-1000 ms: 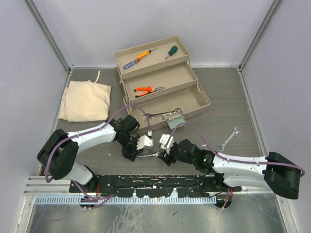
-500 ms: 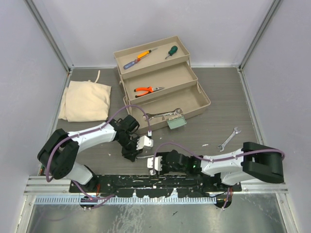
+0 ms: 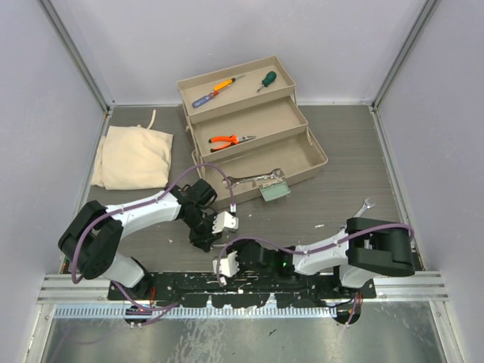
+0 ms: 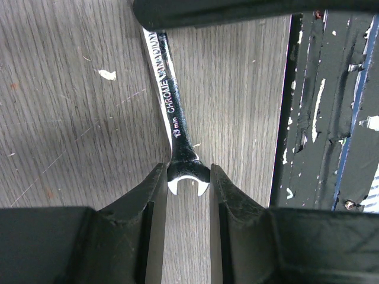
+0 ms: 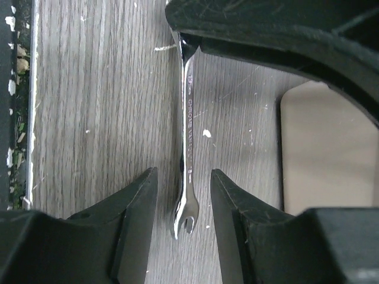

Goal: Sort the tools into containers
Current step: Pick up the wrench from the center of the board.

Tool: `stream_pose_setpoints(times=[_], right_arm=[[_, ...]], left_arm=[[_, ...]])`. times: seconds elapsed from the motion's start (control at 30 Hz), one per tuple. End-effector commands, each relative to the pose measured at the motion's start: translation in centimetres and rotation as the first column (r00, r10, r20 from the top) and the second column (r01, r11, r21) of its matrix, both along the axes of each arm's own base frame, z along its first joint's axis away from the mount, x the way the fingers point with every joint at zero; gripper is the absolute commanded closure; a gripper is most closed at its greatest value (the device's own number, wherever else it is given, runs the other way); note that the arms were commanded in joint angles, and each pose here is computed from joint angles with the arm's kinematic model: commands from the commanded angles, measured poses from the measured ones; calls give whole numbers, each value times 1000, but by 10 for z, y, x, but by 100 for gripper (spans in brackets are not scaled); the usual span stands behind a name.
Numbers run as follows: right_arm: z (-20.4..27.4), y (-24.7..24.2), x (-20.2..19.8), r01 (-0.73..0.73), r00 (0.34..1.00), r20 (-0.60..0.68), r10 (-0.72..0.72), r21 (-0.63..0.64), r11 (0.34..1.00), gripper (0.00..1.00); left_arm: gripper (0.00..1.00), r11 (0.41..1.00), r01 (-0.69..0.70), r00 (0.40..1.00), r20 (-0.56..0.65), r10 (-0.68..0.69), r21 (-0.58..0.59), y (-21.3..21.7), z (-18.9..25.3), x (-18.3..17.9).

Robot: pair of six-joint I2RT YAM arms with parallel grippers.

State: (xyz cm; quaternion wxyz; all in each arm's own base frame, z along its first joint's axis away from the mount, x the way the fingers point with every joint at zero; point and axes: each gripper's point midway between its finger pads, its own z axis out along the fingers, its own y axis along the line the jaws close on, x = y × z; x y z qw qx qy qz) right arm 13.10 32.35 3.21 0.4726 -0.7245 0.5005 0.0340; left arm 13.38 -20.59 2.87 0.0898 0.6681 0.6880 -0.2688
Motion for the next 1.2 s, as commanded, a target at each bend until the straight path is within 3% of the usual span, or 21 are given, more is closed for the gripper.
stream_pose_setpoints(times=[0.0,0.2,0.53,0.77,1.03,1.17], right_arm=[[7,13,1,-25,995,101,29,-40,999,54],[-9,19,-6,-50,988,140,66,-115,992,57],[-40,18,-2,-16,978,197,62,-227,974,73],[-40,21,-1,3,981,189,38,-211,977,99],[-28,21,-2,26,985,171,-1,-143,989,99],[-15,15,-1,46,986,164,-33,-79,996,99]], left_arm=[[97,998,15,1000,7,-15,-62,-12,15,5],[97,998,19,1000,2,-19,-63,-12,15,4],[97,997,27,1000,1,-27,-72,-12,16,3],[97,996,32,999,8,-32,-84,-13,18,2],[78,994,-10,997,71,18,-108,-13,28,10],[67,975,-75,987,127,103,-210,-20,53,27]])
